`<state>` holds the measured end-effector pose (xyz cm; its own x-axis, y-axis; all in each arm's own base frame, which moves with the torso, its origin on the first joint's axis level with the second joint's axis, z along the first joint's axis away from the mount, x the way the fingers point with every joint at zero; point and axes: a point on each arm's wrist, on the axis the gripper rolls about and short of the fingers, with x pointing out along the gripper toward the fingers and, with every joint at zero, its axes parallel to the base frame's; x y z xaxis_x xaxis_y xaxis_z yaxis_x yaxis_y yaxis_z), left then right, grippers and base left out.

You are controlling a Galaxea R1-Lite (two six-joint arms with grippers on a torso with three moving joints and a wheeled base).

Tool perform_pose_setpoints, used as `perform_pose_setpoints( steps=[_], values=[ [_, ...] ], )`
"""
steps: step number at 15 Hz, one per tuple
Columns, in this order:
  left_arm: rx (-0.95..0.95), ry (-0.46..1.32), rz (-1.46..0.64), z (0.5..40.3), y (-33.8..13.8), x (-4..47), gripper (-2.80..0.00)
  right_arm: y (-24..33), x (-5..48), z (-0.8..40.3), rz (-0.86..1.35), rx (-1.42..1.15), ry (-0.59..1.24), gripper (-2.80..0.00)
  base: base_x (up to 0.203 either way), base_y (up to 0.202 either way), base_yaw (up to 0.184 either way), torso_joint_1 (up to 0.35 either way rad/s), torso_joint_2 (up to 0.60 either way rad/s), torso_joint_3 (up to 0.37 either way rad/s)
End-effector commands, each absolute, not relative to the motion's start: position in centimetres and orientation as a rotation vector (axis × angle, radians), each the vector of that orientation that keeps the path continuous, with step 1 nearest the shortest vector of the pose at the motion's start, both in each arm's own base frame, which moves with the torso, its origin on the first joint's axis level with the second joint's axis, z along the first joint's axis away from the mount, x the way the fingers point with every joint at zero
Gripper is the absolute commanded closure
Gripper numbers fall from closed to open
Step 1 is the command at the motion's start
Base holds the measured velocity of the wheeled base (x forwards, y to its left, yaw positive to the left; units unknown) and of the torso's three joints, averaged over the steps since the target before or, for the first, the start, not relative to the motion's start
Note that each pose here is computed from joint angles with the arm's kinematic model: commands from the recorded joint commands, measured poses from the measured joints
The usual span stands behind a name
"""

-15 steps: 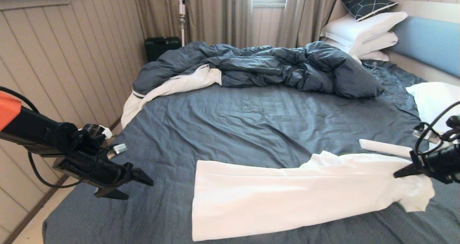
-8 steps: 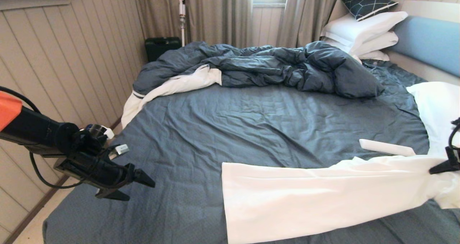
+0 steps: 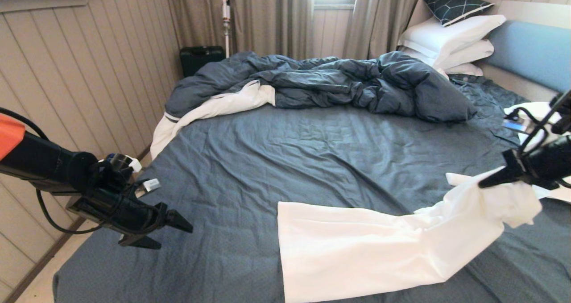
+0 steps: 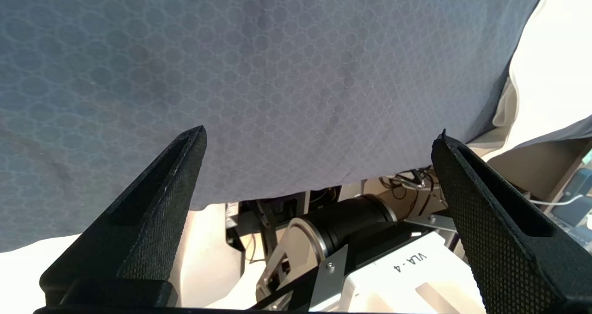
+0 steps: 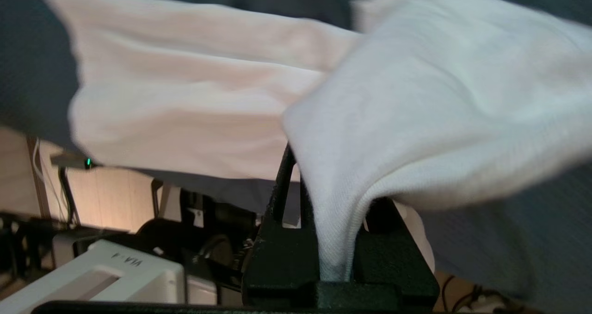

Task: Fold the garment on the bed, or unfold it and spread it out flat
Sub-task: Fold the white T-shirt

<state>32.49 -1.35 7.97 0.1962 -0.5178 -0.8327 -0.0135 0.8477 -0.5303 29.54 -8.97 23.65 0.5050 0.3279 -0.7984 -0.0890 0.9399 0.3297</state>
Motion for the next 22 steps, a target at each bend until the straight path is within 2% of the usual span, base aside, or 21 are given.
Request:
perform_pose_setpoints(
  steps=[1, 4, 7, 13, 22],
  values=[
    [-0.478, 1.338, -0.376, 8.1, -1.4, 32.4, -2.80, -3.2, 29.6, 26.3, 0.384, 0.195, 0.968, 0.00, 0.000, 0.000, 0.000, 0.000, 0.00, 0.000],
    [-0.478, 1.337, -0.376, 8.1, -1.4, 32.4, -2.80, 4.0, 30.6, 28.8, 0.509, 0.155, 0.921, 0.00, 0.000, 0.000, 0.000, 0.000, 0.00, 0.000],
    [-0.478, 1.335, -0.376, 8.1, -1.4, 32.4, -2.80, 9.5, 32.1, 28.9, 0.597, 0.113, 0.918, 0.00, 0.000, 0.000, 0.000, 0.000, 0.00, 0.000],
    [-0.477, 1.333, -0.377, 8.2, -1.4, 32.4, -2.80, 19.8, 32.8, 22.8, 0.758, -0.019, 1.082, 0.00, 0.000, 0.000, 0.000, 0.000, 0.00, 0.000],
    [-0.476, 1.330, -0.378, 8.3, -1.4, 32.4, -2.80, 27.7, 32.5, 15.2, 0.807, -0.117, 1.220, 0.00, 0.000, 0.000, 0.000, 0.000, 0.00, 0.000]
  ],
)
